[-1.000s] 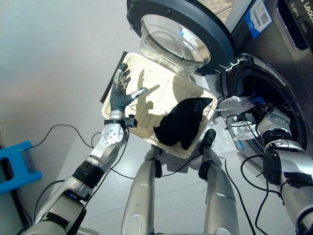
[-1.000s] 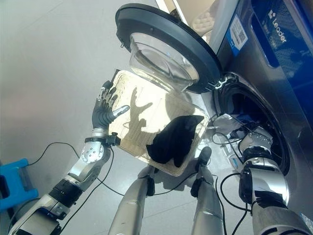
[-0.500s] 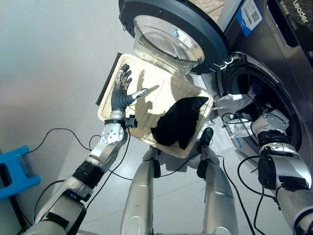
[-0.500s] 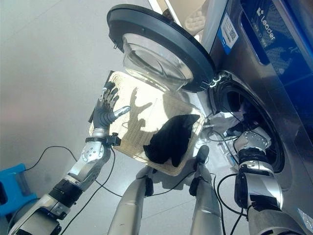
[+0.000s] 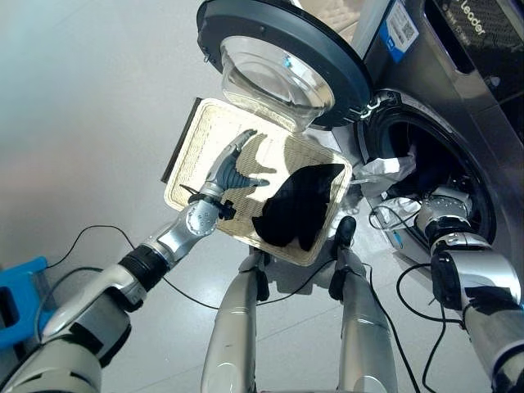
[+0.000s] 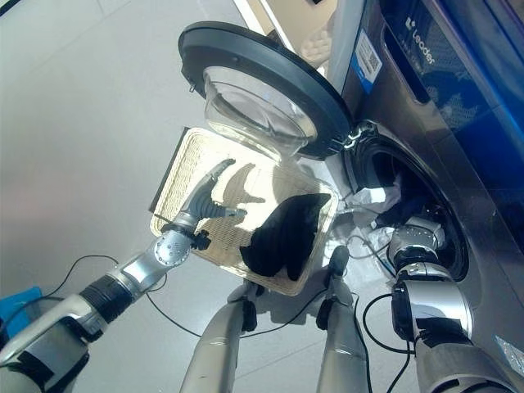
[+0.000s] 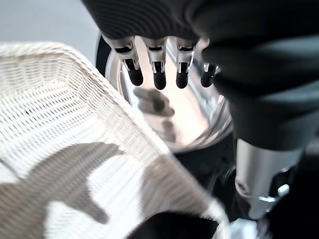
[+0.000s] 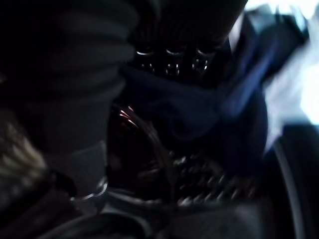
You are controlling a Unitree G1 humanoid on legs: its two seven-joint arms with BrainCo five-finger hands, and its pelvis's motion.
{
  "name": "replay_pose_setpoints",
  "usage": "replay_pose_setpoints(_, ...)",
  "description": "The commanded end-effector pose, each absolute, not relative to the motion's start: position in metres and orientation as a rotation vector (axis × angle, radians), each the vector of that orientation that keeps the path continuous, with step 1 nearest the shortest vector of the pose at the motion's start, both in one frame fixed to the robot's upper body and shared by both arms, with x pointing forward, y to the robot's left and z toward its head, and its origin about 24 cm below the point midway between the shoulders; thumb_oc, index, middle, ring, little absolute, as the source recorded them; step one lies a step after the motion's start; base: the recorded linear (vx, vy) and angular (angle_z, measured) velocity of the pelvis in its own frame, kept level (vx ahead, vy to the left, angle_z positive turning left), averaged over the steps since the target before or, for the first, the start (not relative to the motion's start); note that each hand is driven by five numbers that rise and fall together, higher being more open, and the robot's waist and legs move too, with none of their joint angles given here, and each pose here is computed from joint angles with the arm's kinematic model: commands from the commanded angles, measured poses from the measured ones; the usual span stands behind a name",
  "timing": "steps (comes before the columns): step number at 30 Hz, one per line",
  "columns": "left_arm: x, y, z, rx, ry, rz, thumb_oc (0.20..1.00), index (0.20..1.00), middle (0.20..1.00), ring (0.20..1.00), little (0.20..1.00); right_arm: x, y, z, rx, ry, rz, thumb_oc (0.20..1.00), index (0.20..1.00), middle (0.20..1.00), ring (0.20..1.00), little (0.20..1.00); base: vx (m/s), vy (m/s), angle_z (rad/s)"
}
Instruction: Put the clothes into the washing machine.
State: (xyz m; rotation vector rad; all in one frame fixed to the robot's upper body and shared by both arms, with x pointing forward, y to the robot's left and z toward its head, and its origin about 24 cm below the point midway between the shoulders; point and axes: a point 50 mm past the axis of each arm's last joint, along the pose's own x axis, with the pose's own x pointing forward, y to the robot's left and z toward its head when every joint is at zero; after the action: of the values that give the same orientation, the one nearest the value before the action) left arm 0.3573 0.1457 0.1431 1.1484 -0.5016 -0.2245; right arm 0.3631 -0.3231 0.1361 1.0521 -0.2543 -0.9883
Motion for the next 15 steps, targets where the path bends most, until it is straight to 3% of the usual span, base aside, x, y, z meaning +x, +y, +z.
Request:
replay_pose_setpoints(1, 0.365, 0.137, 0.153, 1.282, -0.560, -0.230, 1.000, 1.000, 1.000, 1.000, 1.000, 0.354, -0.343, 0.149, 0.852, -0.239, -1.073, 1.000, 1.000, 1.000, 1.000, 1.000, -0.01, 0.113, -0.19)
replay_pose_setpoints(9, 0.373, 0.129, 0.133, 1.501, -0.506, -0.359, 1.000, 1.000, 1.000, 1.000, 1.000, 0.367, -0.311, 0.124, 0.928, -0.136, -0.938, 1.000, 1.000, 1.000, 1.000, 1.000, -0.01, 0.062, -0.14)
replay_pose_setpoints(15, 0.368, 0.122, 0.118, 1.760, -0.612, -0.501, 1.000, 1.000, 1.000, 1.000, 1.000, 0.373, -0.276, 0.097, 0.913, -0.031, -0.808, 1.000, 1.000, 1.000, 1.000, 1.000, -0.01, 0.073, -0.08)
